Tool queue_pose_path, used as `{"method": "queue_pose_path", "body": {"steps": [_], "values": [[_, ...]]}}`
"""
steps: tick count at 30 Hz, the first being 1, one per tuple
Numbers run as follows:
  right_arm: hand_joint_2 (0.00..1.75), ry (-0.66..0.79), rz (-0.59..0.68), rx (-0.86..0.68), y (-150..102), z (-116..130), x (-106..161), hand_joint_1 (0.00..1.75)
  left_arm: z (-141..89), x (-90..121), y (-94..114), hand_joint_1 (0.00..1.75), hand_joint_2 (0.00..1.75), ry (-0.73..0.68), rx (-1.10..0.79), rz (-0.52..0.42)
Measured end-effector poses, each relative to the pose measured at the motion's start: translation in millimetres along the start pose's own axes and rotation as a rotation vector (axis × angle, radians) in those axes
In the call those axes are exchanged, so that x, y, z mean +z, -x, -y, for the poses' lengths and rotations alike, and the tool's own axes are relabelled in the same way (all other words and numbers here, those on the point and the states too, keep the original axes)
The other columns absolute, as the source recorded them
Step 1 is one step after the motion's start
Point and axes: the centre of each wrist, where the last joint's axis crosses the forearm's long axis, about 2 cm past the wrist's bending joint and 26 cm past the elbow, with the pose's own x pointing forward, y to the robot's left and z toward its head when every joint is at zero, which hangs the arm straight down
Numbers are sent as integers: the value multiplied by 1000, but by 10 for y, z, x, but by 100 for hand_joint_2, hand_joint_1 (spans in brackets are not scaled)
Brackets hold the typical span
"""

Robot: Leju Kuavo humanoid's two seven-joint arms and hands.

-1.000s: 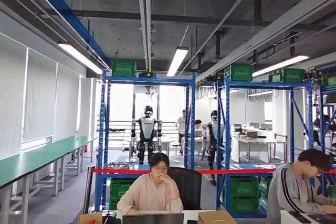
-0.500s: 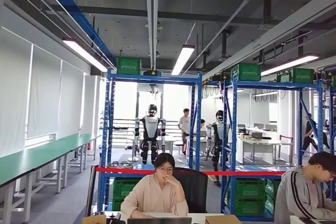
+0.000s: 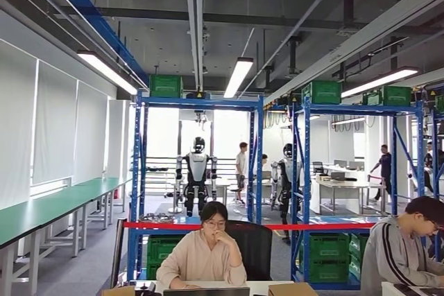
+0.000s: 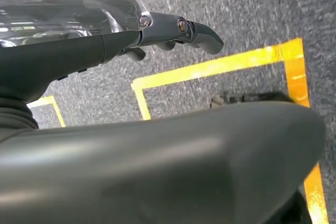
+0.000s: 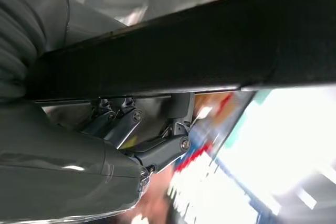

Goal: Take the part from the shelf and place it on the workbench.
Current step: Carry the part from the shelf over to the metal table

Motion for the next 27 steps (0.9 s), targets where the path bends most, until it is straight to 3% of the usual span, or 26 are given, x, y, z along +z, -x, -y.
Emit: {"method": "queue_pose_path", "body": {"steps": [7, 14, 19, 27], "values": [[175, 96, -289, 578, 134, 222, 60, 175, 46, 8, 36, 0, 175, 0, 12, -17], [175, 52, -518, 962, 443, 277, 292, 175, 65, 10, 44, 0, 175, 0, 14, -25], [175, -6, -623, 1038, 606, 219, 426, 175, 85, 10, 41, 0, 175, 4, 17, -25], [175, -138, -729, 960, 831, -40, 682, 175, 79, 12, 51, 0, 175, 14, 15, -12]]}}
